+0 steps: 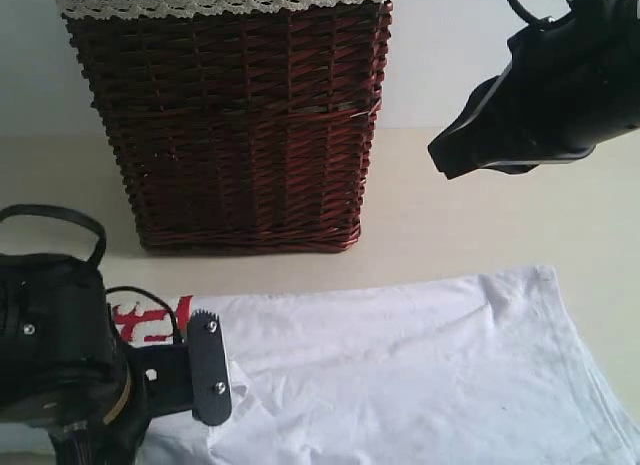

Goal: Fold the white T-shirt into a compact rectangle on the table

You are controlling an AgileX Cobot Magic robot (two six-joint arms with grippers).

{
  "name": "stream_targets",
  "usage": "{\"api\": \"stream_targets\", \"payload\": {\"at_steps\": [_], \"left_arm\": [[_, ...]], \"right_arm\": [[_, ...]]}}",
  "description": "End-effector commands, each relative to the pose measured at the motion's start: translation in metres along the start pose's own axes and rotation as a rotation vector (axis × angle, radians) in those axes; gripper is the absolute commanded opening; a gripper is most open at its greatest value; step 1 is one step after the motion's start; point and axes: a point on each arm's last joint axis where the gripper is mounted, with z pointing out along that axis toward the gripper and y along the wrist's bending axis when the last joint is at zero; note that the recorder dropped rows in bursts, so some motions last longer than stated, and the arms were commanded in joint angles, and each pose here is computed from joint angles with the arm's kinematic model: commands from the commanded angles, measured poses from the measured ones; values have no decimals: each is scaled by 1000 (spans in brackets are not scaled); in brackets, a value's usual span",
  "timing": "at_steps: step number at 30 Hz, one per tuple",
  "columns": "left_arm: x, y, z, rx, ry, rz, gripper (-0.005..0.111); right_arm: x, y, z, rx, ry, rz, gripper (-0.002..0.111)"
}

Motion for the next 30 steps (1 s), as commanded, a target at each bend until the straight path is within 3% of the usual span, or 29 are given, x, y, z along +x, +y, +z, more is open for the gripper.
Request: {"api": "stream_targets", "payload": {"at_steps": [1,10,15,19,25,28,30], "left_arm": [[-15,17,-9,-85,-75,16,0],[-32,44,-13,-301,-161,62,0],[-29,76,-3,-358,-151,-112,0],[-30,88,-13,-377,-189,-210,0],[-31,80,-69,-393,-349,-286,0],[-27,62,-84,-258,-404,-353,0],[-27,45,-78,-145,-384,-269,0]], "right_arm": [[-2,1,-4,1,-14,-5,8],[-3,1,-4,4,-21,-5,8],[-3,1,-4,4,-22,-5,8],[-3,1,-4,4,-22,-5,8],[-2,1,-4,1,-13,-5,8],[-2,1,-4,-1,-9,-5,8],[-2,1,-4,-1,-7,-5,8]]}}
